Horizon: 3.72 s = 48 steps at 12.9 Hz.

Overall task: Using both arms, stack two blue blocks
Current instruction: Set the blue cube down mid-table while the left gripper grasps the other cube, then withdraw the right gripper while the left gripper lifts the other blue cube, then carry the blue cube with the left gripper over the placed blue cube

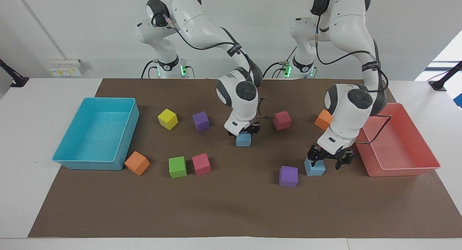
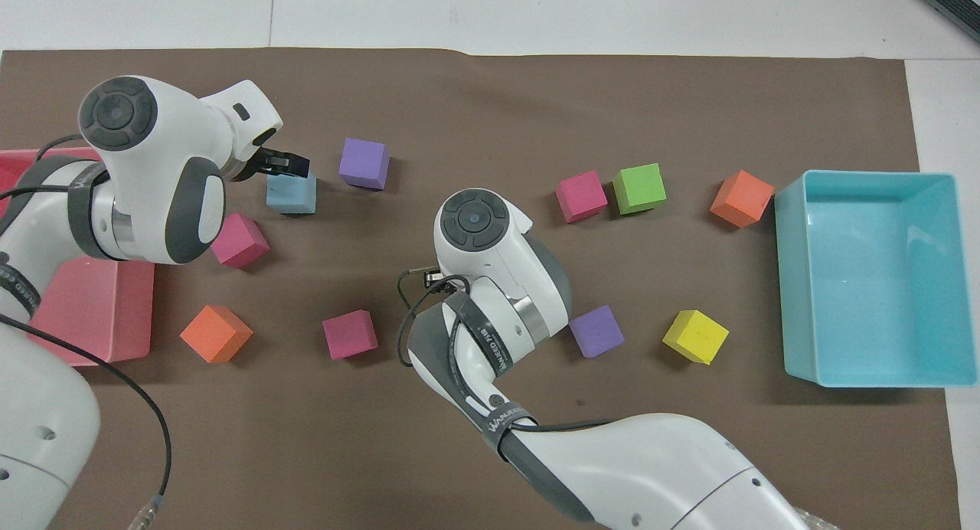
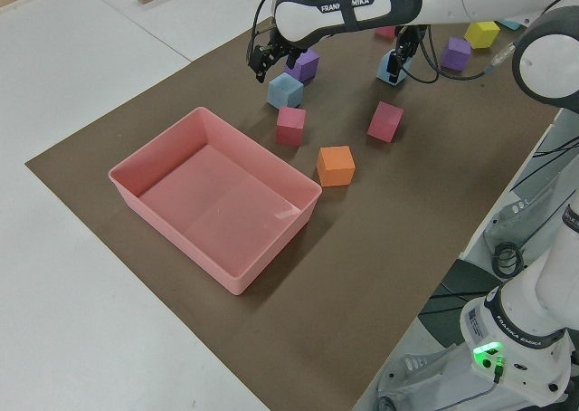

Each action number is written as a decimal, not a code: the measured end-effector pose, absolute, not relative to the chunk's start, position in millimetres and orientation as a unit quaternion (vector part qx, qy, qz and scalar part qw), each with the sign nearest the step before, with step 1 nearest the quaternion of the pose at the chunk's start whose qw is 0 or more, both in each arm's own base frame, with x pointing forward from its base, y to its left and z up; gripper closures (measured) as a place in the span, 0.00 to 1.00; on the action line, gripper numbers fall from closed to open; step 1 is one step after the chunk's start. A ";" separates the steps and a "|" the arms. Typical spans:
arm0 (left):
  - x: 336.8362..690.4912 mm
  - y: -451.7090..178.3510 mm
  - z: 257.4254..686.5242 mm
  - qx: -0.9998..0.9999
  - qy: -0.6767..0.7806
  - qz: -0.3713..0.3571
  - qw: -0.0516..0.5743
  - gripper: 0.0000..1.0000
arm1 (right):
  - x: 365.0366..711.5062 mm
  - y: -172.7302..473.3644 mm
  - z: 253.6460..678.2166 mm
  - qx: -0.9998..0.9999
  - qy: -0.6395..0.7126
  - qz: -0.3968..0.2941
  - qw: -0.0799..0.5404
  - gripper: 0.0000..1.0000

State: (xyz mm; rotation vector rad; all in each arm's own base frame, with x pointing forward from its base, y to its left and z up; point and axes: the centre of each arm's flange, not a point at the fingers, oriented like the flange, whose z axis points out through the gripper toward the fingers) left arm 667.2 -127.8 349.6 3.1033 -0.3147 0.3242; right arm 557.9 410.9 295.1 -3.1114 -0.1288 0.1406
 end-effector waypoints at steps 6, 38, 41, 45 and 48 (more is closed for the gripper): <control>655.7 -144.5 327.0 0.991 -0.080 0.111 0.010 0.00 | 556.7 415.1 323.5 -0.998 -0.053 0.019 0.012 0.00; 611.2 -177.2 398.1 0.997 -0.049 0.065 0.013 0.43 | 581.7 231.3 309.5 -0.937 -0.011 0.007 0.350 0.86; 598.4 -214.9 417.8 0.997 -0.040 0.067 0.019 0.43 | 578.2 229.1 301.5 -0.928 0.012 0.004 0.373 0.99; 576.1 -272.6 420.7 0.996 -0.042 0.067 0.027 0.43 | 574.6 219.3 276.9 -0.908 0.027 -0.008 0.418 0.99; 554.5 -316.4 414.9 0.997 -0.028 0.061 0.031 0.43 | 572.4 218.4 262.3 -0.901 0.040 -0.007 0.433 0.99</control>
